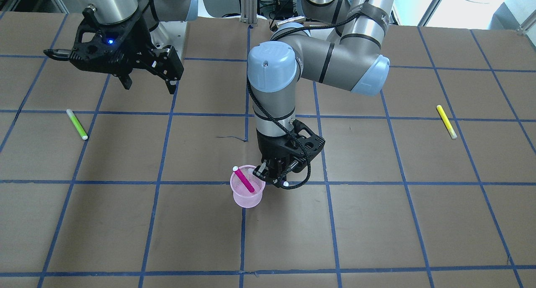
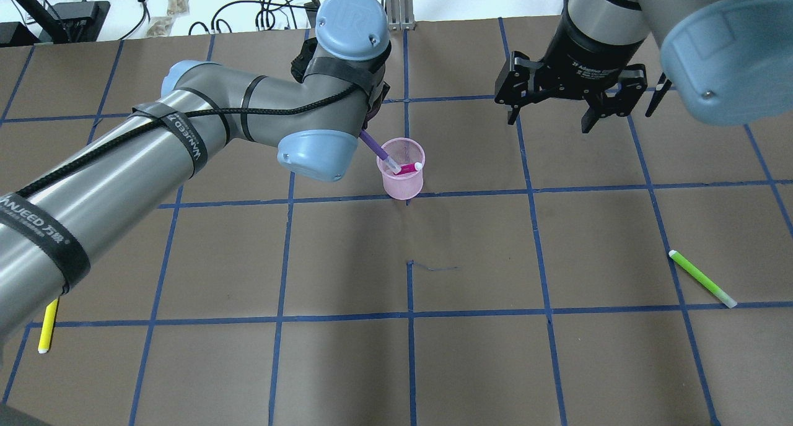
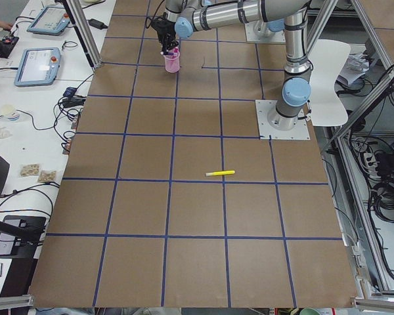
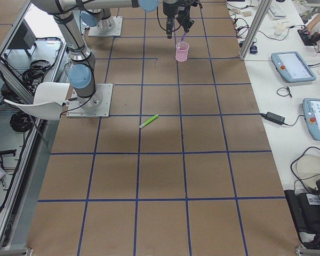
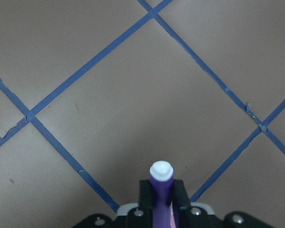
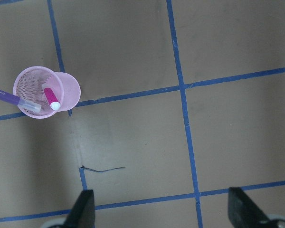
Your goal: Insert purple and pink pens into pink cup
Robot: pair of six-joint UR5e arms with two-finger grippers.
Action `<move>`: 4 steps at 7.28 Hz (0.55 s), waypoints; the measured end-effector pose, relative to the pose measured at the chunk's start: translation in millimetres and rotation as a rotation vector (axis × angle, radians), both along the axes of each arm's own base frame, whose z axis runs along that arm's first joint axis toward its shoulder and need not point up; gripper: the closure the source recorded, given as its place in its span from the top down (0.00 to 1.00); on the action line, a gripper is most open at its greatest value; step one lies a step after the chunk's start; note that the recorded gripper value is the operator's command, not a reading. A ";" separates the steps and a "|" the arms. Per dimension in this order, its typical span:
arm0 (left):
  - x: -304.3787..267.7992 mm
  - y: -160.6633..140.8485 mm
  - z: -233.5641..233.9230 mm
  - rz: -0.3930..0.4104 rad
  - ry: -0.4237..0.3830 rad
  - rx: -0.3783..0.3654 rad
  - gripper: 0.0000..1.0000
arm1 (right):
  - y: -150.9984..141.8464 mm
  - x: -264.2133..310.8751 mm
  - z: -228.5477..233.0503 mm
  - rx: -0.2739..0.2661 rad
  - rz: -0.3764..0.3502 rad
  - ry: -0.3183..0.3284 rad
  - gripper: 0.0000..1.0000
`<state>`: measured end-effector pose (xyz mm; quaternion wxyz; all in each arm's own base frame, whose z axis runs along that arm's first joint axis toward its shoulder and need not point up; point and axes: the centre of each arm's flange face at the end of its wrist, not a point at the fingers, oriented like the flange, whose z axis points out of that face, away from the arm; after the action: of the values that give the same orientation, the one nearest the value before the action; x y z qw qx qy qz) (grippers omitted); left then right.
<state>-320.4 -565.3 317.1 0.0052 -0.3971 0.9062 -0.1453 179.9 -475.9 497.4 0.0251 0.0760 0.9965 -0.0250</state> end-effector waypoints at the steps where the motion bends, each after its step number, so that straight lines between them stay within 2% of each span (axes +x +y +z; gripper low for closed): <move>1: -3.9 1.7 -2.4 -0.006 -0.009 0.000 0.00 | 0.0 0.0 -0.1 0.000 0.000 0.000 1.00; 4: -13.0 2.8 -6.9 -0.016 -0.033 -0.027 0.00 | 0.0 0.0 -0.1 0.000 0.000 0.000 1.00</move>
<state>-333.4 -562.5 310.2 0.0133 -0.3872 0.9072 -0.1640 179.9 -475.9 497.3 0.0251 0.0760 0.9965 -0.0249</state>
